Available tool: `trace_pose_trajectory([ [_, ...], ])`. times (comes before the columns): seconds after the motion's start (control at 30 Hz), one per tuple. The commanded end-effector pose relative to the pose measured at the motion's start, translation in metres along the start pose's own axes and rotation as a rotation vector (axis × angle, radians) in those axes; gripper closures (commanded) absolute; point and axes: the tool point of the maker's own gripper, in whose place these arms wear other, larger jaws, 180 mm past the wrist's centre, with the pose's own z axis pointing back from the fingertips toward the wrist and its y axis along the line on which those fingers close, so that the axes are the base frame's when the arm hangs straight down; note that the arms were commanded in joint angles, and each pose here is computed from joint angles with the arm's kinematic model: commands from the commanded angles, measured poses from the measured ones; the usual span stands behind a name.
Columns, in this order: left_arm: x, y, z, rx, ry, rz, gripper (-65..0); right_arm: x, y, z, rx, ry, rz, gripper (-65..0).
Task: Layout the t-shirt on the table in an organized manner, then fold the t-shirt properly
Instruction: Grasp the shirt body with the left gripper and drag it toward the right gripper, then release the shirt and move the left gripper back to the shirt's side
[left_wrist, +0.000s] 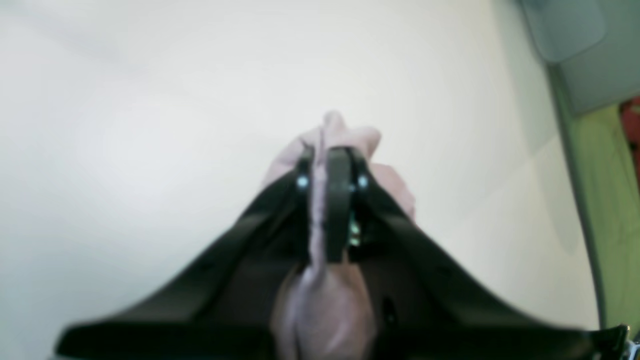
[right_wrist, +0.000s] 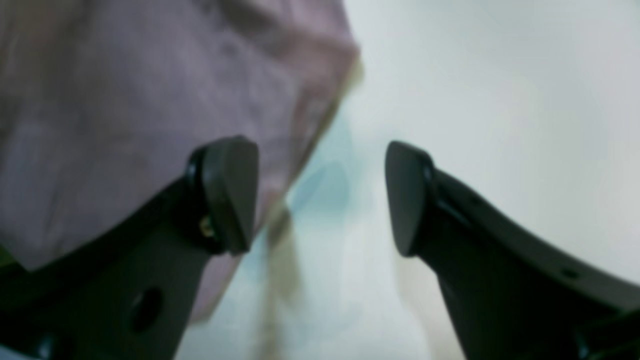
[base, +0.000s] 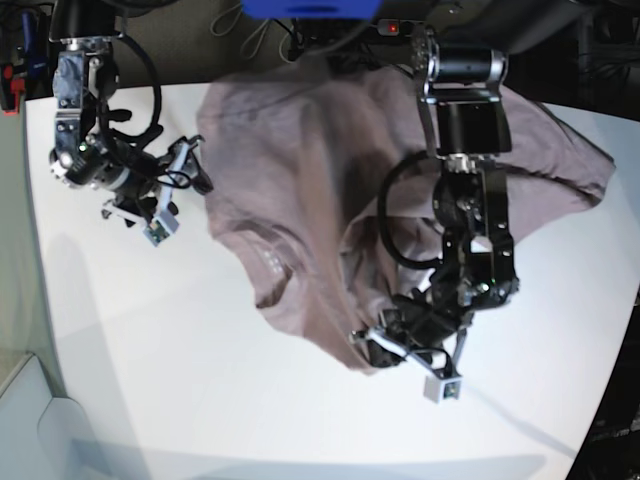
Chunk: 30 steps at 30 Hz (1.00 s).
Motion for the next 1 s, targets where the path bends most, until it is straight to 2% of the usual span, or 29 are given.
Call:
trace_pose_trajectory([
  [0.0, 0.043, -0.021, 0.006, -0.052, -0.116, -0.028, 0.0, 0.014, -0.004, 0.004, -0.007, -0.046, 0.008, -40.3],
  [0.07, 0.06, -0.04, 0.012, -0.084, -0.159, -0.063, 0.0, 0.014, -0.004, 0.004, -0.007, -0.046, 0.008, -40.2],
  [0.17, 0.061, -0.082, 0.013, -0.156, -0.167, -0.15, 0.0, 0.012, -0.005, 0.005, -0.009, -0.042, 0.01, -40.2],
  [0.3, 0.017, -0.143, -0.001, -0.277, -0.06, -0.293, 0.0, 0.012, -0.012, 0.008, -0.024, -0.039, 0.018, -40.1],
  [0.4, -0.021, -0.17, -0.013, -0.33, 0.01, -0.39, 0.0, 0.01, -0.017, 0.011, -0.034, -0.029, 0.031, -40.1],
  [0.57, -0.08, -0.158, -0.037, -0.243, 0.149, -0.592, -0.4, 0.007, -0.021, 0.014, -0.044, -0.019, 0.041, -40.0],
  [0.7, -0.094, -0.14, -0.044, -0.198, 0.2, -0.618, -1.9, 0.005, -0.022, 0.015, -0.046, -0.012, 0.043, -40.0],
  [0.77, -0.095, -0.139, -0.044, -0.195, 0.204, -0.619, -7.7, 0.005, -0.022, 0.015, -0.046, -0.012, 0.043, -40.0],
  [0.97, -0.09, -0.146, -0.032, -0.218, 0.163, -0.627, -36.1, 0.006, -0.022, 0.015, -0.046, -0.014, 0.043, -40.0],
])
